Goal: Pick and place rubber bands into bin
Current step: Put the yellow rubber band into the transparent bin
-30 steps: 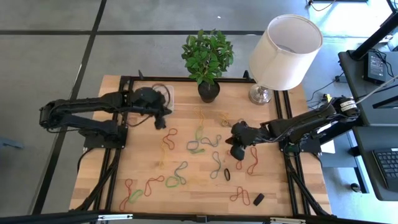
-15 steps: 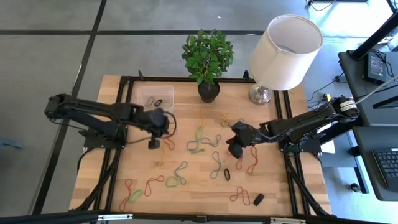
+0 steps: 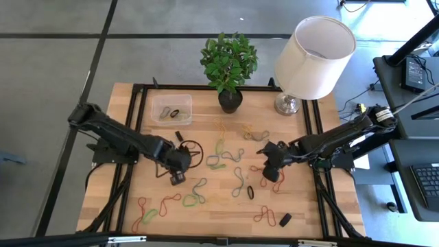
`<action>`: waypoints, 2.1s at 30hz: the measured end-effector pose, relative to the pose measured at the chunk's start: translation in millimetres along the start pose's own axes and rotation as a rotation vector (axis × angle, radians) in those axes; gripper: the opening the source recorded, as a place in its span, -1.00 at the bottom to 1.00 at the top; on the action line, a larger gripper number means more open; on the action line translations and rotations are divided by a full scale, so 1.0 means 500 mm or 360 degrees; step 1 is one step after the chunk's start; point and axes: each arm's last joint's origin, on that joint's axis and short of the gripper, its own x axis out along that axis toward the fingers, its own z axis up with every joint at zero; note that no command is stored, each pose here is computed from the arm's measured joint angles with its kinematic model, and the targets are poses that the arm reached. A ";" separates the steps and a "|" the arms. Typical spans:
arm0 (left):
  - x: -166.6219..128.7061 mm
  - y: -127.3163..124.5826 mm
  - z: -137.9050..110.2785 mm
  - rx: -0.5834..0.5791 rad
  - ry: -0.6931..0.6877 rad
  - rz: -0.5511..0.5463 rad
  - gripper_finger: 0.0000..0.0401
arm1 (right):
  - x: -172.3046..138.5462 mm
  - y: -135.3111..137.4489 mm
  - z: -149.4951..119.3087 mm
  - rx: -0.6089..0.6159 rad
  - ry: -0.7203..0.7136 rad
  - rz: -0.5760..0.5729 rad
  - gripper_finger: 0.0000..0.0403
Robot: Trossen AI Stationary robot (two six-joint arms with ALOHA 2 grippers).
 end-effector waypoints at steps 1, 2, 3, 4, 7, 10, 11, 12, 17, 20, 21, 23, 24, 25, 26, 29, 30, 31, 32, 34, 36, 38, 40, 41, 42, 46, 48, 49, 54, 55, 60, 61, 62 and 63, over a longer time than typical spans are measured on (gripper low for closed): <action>0.005 -0.008 0.002 -0.0095 0.0007 0.0003 -0.99 | -0.004 -0.002 -0.001 -0.0027 0.0005 -0.0007 -0.99; 0.012 -0.015 0.003 -0.0184 0.0015 0.0003 -0.99 | -0.008 -0.005 -0.003 -0.0057 0.0010 -0.0013 -0.99; 0.017 -0.020 0.002 -0.0261 0.0026 0.0018 -0.99 | -0.013 -0.008 -0.005 -0.0091 0.0019 -0.0022 -1.00; 0.024 -0.024 0.002 -0.0344 0.0028 0.0030 -1.00 | -0.018 -0.011 -0.006 -0.0120 0.0022 -0.0028 -1.00; 0.045 -0.039 0.007 -0.0589 -0.0001 0.0017 -0.98 | -0.034 -0.019 -0.010 -0.0218 0.0029 -0.0033 -1.00; 0.064 -0.047 0.010 -0.0734 0.0009 0.0015 -0.92 | -0.049 -0.026 -0.013 -0.0261 0.0026 -0.0029 -1.00; 0.072 -0.049 0.010 -0.0776 0.0040 0.0017 -0.89 | -0.054 -0.027 -0.013 -0.0259 0.0015 -0.0018 -1.00; 0.078 -0.052 0.008 -0.0811 0.0081 0.0019 -0.85 | -0.058 -0.028 -0.013 -0.0256 0.0005 -0.0008 -1.00; 0.107 -0.065 -0.005 -0.0918 0.0204 0.0045 -0.64 | -0.075 -0.033 -0.015 -0.0257 -0.0025 0.0024 -1.00; 0.118 -0.074 -0.014 -0.0954 0.0216 0.0066 -0.52 | -0.081 -0.035 -0.017 -0.0256 -0.0027 0.0027 -1.00; 0.122 -0.077 -0.015 -0.0974 0.0217 0.0067 -0.49 | -0.082 -0.036 -0.017 -0.0258 -0.0030 0.0029 -1.00; 0.129 -0.080 -0.022 -0.0987 0.0228 0.0094 -0.43 | -0.083 -0.036 -0.017 -0.0264 -0.0033 0.0032 -1.00; 0.131 -0.082 -0.024 -0.0985 0.0230 0.0097 -0.41 | -0.083 -0.036 -0.017 -0.0278 -0.0035 0.0031 -1.00; 0.134 -0.084 -0.026 -0.0988 0.0233 0.0105 -0.39 | -0.083 -0.036 -0.017 -0.0288 -0.0034 0.0030 -1.00; 0.138 -0.085 -0.029 -0.0991 0.0238 0.0117 -0.38 | -0.083 -0.036 -0.017 -0.0294 -0.0034 0.0030 -1.00; 0.151 -0.087 -0.033 -0.0992 0.0257 0.0154 -0.39 | -0.083 -0.036 -0.017 -0.0297 -0.0036 0.0031 -1.00; 0.155 -0.089 -0.034 -0.0990 0.0264 0.0158 -0.41 | -0.083 -0.036 -0.017 -0.0298 -0.0041 0.0026 -1.00; 0.158 -0.090 -0.035 -0.0990 0.0280 0.0165 -0.43 | -0.083 -0.036 -0.016 -0.0298 -0.0043 0.0024 -1.00; 0.163 -0.090 -0.035 -0.0991 0.0296 0.0175 -0.46 | -0.083 -0.036 -0.016 -0.0298 -0.0043 0.0023 -1.00; 0.169 -0.089 -0.037 -0.0994 0.0325 0.0188 -0.54 | -0.083 -0.036 -0.016 -0.0299 -0.0043 0.0023 -1.00; 0.171 -0.089 -0.037 -0.1003 0.0331 0.0200 -0.64 | -0.083 -0.036 -0.017 -0.0301 -0.0043 0.0022 -0.99; 0.169 -0.091 -0.035 -0.1022 0.0334 0.0204 -0.80 | -0.083 -0.036 -0.017 -0.0328 -0.0042 0.0021 -0.98; 0.164 -0.097 -0.031 -0.1018 0.0339 0.0206 -0.94 | -0.083 -0.036 -0.017 -0.0335 -0.0042 0.0021 -0.98; 0.161 -0.100 -0.029 -0.1001 0.0340 0.0202 -0.96 | -0.083 -0.036 -0.017 -0.0335 -0.0042 0.0021 -0.98; 0.158 -0.103 -0.026 -0.0977 0.0342 0.0201 -0.97 | -0.083 -0.036 -0.017 -0.0335 -0.0042 0.0021 -0.97; 0.127 -0.125 -0.007 -0.0871 0.0358 0.0167 -0.99 | -0.083 -0.036 -0.017 -0.0339 -0.0042 0.0020 -0.97; 0.104 -0.126 0.002 -0.0831 0.0350 0.0204 -0.99 | -0.083 -0.037 -0.017 -0.0341 -0.0042 0.0020 -0.97; 0.093 -0.126 0.009 -0.0820 0.0333 0.0218 -0.99 | -0.083 -0.037 -0.017 -0.0341 -0.0042 0.0019 -0.97; 0.011 -0.112 0.041 -0.0776 0.0216 0.0264 -0.99 | -0.082 -0.037 -0.017 -0.0339 -0.0042 0.0019 -0.97; -0.003 -0.107 0.048 -0.0760 0.0186 0.0281 -0.99 | -0.082 -0.037 -0.017 -0.0339 -0.0042 0.0019 -0.97; -0.088 -0.061 0.079 -0.0697 0.0023 0.0362 -1.00 | -0.082 -0.036 -0.017 -0.0328 -0.0044 0.0019 -0.97; -0.103 -0.049 0.084 -0.0686 -0.0014 0.0392 -0.99 | -0.082 -0.036 -0.017 -0.0321 -0.0045 0.0020 -0.97; -0.120 -0.036 0.089 -0.0677 -0.0055 0.0413 -0.99 | -0.082 -0.036 -0.016 -0.0304 -0.0046 0.0021 -0.97; -0.137 -0.022 0.093 -0.0663 -0.0095 0.0433 -0.99 | -0.082 -0.036 -0.016 -0.0284 -0.0048 0.0023 -0.96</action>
